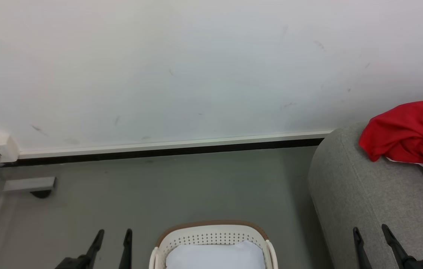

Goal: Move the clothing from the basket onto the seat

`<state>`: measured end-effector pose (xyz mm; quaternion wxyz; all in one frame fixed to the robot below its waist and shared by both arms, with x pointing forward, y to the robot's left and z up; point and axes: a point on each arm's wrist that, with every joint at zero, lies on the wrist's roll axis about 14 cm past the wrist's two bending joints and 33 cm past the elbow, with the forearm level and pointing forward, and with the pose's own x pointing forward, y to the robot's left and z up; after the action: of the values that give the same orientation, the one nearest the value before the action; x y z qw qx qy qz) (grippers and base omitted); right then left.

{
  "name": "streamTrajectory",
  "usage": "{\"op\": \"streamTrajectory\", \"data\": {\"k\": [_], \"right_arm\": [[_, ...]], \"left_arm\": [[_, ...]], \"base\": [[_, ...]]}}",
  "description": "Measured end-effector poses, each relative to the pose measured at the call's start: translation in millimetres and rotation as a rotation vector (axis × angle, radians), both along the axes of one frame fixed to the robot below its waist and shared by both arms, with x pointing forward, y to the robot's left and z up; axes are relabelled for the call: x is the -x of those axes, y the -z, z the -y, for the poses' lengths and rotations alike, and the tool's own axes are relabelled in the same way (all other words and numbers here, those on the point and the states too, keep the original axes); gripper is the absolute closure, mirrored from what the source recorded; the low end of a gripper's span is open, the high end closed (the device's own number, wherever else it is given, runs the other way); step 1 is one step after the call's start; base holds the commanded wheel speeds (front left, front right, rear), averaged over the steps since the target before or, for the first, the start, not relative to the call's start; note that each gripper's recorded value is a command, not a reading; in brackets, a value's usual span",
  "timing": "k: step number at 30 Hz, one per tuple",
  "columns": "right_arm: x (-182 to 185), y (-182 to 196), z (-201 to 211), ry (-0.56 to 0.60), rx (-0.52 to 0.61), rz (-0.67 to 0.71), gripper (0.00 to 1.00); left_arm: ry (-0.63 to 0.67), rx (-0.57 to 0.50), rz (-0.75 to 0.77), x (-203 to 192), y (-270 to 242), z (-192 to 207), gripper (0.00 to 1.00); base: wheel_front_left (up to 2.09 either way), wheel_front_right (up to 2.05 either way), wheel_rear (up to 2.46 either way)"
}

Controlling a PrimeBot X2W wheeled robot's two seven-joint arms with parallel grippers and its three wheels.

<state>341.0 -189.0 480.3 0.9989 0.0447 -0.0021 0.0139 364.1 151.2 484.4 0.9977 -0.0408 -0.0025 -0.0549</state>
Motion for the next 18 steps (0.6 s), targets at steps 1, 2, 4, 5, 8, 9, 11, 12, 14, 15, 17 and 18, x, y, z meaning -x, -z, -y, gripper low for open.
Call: {"op": "streamTrajectory", "data": {"k": [1, 2, 4, 5, 8, 9, 11, 12, 14, 15, 17, 18], "right_arm": [[0, 0, 0, 0.0, 0.0, 0.0, 0.0], [0, 0, 0, 0.0, 0.0, 0.0, 0.0], [0, 0, 0, -0.001, 0.0, -0.001, 0.0], [0, 0, 0, -0.001, 0.0, -0.001, 0.0], [0, 1, 0, -0.001, 0.0, -0.004, 0.0], [0, 1, 0, 0.0, 0.0, -0.005, 0.0], [-1, 2, 0, 0.0, 0.0, -0.005, 0.0], [0, 4, 0, 0.0, -0.001, -0.012, 1.0], [5, 13, -1, 0.0, -0.006, -0.042, 1.0], [7, 18, -2, 0.0, -0.008, -0.056, 1.0], [10, 25, -2, 0.004, -0.025, -0.083, 1.0], [10, 26, -2, 0.009, -0.042, -0.089, 1.0]], "left_arm": [[-0.002, 0.001, 0.0, 0, 0, 0, 0.0], [-0.003, 0.001, 0.0, 0, 0, -1, 0.0], [-0.003, -0.002, 0.0, 0, 0, -1, 0.0], [-0.003, -0.005, -0.001, 0, 1, -1, 0.0], [-0.001, -0.007, -0.003, 0, 1, -1, 0.0], [-0.002, -0.007, -0.003, -1, 1, -1, 0.0], [0.01, -0.007, -0.004, -1, 2, 1, 0.0], [0.011, -0.009, -0.011, 0, 4, 1, 1.0], [0.012, -0.008, -0.041, 4, 13, 2, 1.0], [0.013, -0.008, -0.054, 6, 17, 3, 1.0], [0.009, -0.001, -0.084, 9, 25, 2, 1.0], [0.002, 0.012, -0.096, 9, 27, 1, 1.0]], "base": [[0.0, 0.0, 0.0], [0.0, 0.0, 0.0], [0.0, 0.0, 0.0], [0.0, 0.0, 0.0], [0.0, 0.0, 0.0], [0.0, 0.0, 0.0], [0.0, 0.0, 0.0], [0.0, 0.0, 0.0], [0.0, 0.0, 0.0], [0.0, 0.0, 0.0], [0.0, 0.0, 0.0], [0.0, 0.0, 0.0]]}}
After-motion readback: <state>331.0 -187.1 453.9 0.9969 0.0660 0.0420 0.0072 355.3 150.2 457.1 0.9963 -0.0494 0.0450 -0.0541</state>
